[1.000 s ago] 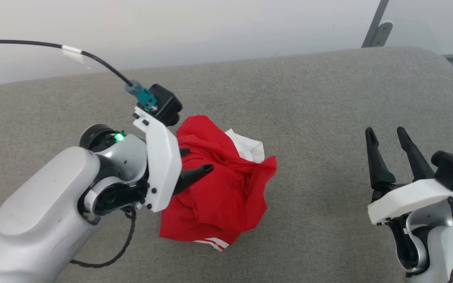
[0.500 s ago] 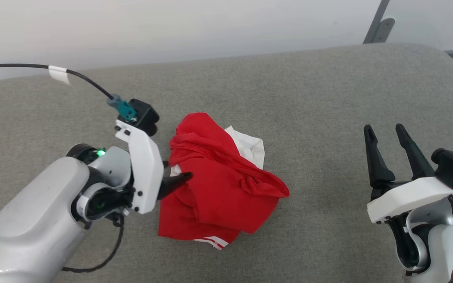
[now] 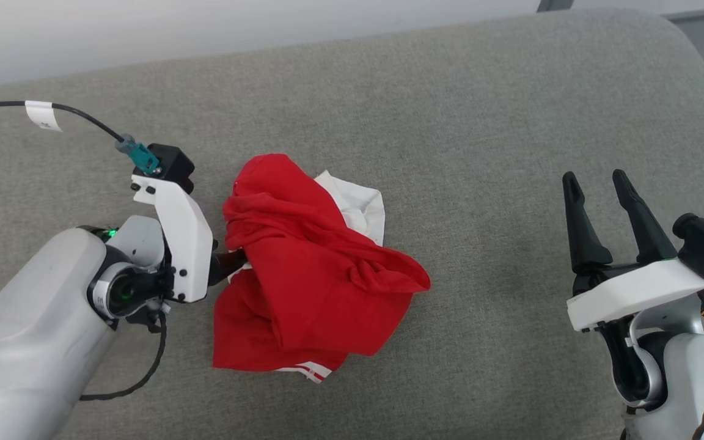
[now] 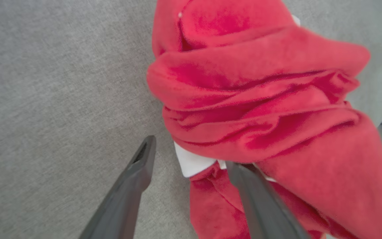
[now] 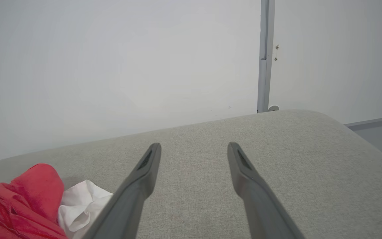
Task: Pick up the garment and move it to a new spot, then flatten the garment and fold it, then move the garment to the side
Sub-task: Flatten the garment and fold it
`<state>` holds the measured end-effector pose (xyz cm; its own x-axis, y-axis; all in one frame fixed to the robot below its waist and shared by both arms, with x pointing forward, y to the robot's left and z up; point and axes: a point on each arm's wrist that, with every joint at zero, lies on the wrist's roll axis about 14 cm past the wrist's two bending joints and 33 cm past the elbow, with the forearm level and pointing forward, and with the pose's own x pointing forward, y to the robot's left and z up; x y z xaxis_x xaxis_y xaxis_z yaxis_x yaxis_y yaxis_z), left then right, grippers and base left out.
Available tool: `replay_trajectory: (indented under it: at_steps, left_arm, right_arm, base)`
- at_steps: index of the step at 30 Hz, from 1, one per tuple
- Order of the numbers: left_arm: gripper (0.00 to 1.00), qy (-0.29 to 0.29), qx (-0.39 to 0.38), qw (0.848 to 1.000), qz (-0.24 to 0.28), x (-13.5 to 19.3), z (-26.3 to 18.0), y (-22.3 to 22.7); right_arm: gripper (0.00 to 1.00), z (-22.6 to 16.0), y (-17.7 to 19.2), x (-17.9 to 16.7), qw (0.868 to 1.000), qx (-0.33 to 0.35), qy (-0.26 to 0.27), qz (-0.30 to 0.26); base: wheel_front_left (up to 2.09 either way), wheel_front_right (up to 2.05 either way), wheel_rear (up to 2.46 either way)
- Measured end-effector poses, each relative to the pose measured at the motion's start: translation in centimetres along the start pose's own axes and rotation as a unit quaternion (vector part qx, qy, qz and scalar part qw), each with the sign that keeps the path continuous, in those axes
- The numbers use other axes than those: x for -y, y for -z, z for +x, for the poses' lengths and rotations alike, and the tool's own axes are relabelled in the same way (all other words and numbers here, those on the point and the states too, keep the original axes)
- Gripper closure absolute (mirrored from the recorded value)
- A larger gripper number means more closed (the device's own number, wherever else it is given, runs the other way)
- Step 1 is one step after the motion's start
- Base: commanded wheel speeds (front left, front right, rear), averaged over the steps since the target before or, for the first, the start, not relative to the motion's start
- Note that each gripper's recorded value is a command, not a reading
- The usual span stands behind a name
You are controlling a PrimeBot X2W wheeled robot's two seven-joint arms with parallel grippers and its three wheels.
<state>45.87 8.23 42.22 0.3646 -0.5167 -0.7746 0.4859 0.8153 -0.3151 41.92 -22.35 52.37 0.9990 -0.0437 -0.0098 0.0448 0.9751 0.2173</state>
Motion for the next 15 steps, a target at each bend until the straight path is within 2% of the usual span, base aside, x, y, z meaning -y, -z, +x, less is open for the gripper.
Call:
replay_trajectory:
  at_steps: [5, 6, 7, 12, 15]
  left_arm:
    - [0.0, 0.011, -0.01, 1.0, -0.018, 0.0, 1.8, 0.1]
    - [0.07, 0.017, -0.014, 0.999, -0.026, 0.1, 2.1, 0.4]
    - [1.0, 0.024, -0.017, 0.999, -0.031, 0.4, 2.4, 0.5]
    - [1.0, 0.028, -0.014, 0.999, -0.044, 0.3, 2.2, 0.2]
    - [1.0, 0.014, -0.004, 0.999, -0.033, -0.6, 1.3, -0.5]
  right_arm:
    - [0.0, 0.2, 0.7, 0.6, 1.0, -0.007, 0.009, 0.001]
    - [0.0, 0.2, 0.8, 0.7, 1.0, -0.007, 0.01, 0.001]
    - [0.0, 0.3, 0.9, 0.7, 1.0, -0.007, 0.009, 0.001]
    - [0.0, 0.7, 0.9, 0.5, 1.0, -0.005, 0.006, 0.002]
    - [0.0, 0.9, 1.0, 0.4, 1.0, -0.005, 0.005, 0.003]
  base:
    - [0.0, 0.0, 0.0]
    - [0.0, 0.0, 0.0]
    - [0.0, 0.0, 0.0]
    - [0.0, 0.0, 0.0]
    - [0.0, 0.0, 0.0]
